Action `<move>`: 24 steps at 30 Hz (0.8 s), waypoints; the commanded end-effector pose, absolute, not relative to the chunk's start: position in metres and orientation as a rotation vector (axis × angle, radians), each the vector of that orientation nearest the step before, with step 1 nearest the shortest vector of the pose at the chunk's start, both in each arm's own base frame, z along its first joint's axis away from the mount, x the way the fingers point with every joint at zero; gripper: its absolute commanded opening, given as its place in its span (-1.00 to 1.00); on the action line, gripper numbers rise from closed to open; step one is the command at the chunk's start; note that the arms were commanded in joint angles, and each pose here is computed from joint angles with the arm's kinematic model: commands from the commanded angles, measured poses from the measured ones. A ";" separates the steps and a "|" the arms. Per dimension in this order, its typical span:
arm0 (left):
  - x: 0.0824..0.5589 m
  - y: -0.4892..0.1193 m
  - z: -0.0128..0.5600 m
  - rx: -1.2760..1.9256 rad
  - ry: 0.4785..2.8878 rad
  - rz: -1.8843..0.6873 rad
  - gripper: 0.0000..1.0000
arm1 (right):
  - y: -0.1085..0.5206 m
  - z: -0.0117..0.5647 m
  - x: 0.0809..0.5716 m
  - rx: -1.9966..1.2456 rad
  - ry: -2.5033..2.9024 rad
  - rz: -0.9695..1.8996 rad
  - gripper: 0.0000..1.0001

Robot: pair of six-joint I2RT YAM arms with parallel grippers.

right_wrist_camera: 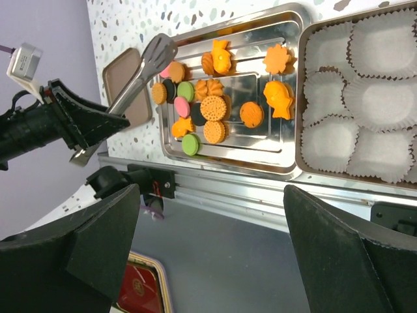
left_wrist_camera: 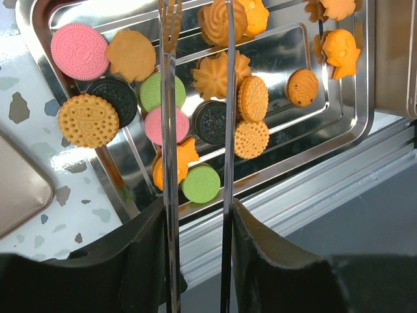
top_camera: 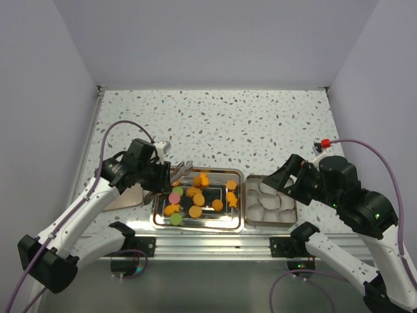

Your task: Pack the cookies

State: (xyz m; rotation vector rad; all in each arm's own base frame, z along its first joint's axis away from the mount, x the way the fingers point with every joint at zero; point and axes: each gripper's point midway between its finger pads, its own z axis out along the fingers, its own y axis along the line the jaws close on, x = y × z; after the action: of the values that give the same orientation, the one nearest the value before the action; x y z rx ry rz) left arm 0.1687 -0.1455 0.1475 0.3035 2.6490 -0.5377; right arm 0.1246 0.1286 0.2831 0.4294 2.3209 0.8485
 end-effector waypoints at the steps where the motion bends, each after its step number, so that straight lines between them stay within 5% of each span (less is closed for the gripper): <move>1: 0.174 -0.152 0.157 0.343 2.577 -0.577 -0.10 | 0.123 0.285 0.126 0.463 2.312 0.816 0.90; 24: 0.169 -0.171 0.121 0.418 2.677 -0.414 0.12 | 0.101 0.273 0.116 0.498 2.305 0.722 0.97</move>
State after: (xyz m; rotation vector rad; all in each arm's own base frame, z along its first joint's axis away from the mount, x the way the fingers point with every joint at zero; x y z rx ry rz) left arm 0.1554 -0.1645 0.1140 0.4510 2.7296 -0.4299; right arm 0.1175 0.1090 0.2760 0.4677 2.3057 0.7654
